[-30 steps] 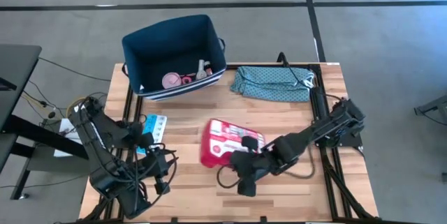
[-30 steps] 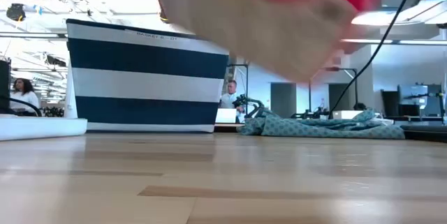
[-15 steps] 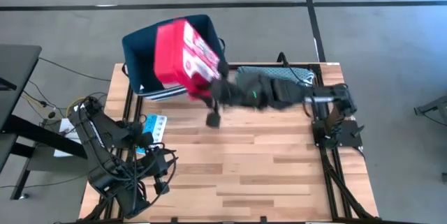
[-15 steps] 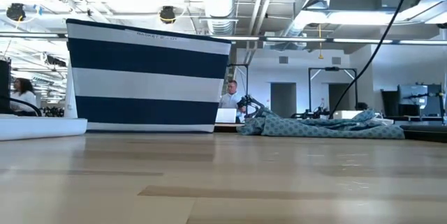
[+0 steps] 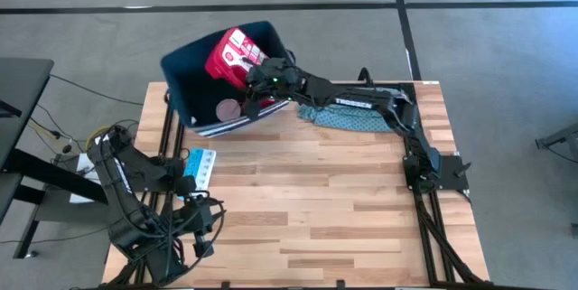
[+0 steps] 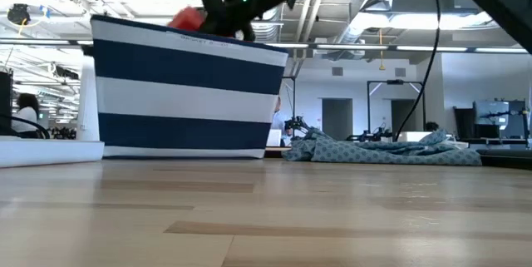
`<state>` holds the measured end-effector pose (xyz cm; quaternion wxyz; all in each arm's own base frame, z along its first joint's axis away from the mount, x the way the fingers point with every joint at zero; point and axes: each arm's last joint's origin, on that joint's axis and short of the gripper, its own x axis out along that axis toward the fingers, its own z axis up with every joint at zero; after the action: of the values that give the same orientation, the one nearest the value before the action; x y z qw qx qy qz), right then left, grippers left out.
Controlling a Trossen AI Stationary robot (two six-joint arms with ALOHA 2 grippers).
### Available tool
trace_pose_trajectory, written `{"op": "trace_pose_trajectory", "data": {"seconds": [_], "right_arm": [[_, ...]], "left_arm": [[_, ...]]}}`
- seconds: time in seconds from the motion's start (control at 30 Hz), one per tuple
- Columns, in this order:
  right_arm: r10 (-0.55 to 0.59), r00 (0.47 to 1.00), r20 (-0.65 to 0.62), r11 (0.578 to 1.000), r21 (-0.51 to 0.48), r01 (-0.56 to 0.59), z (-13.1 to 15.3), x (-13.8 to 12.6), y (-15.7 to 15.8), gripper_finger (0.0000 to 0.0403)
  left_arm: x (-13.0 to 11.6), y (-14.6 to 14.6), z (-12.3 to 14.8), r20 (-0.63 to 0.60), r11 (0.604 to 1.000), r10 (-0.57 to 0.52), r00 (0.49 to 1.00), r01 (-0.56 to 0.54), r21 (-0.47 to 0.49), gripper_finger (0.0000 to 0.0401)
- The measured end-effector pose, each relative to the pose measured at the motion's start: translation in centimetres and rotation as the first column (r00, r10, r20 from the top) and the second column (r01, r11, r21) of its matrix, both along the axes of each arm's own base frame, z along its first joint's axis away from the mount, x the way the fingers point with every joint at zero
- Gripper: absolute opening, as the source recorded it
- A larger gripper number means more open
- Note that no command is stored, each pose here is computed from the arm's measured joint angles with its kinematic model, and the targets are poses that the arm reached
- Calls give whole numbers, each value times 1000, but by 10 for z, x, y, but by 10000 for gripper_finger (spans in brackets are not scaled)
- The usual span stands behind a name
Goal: Pick & place medical supplies in basket/bin
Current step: Put the red first aid kit into the blue bin, then put the pill organizer box into the blue bin
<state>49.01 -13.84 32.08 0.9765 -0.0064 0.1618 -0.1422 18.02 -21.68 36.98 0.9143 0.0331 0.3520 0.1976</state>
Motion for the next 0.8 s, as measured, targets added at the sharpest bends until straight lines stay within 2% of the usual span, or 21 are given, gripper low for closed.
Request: {"op": "trace_pose_trajectory", "data": {"seconds": [0.17, 0.4, 0.63, 0.8], "right_arm": [[-28, 1000, 0, 1000, -1, 28, -17, 6, -17, 74], [-34, 997, -76, 999, -25, 32, -25, 2, -28, 125], [-20, 997, -75, 999, -39, 17, -24, 4, -19, 171], [28, 998, -52, 992, -124, -34, -12, 10, -3, 181]], "left_arm": [[0, 0, 0, 8, 1000, 7, 1000, -7, -5, 88], [1, 1, 0, 31, 999, 30, 999, -29, -16, 88], [1, 1, 0, 50, 997, 62, 997, -60, -49, 88], [1, 1, 0, 58, 995, 77, 995, -73, -66, 88]]}}
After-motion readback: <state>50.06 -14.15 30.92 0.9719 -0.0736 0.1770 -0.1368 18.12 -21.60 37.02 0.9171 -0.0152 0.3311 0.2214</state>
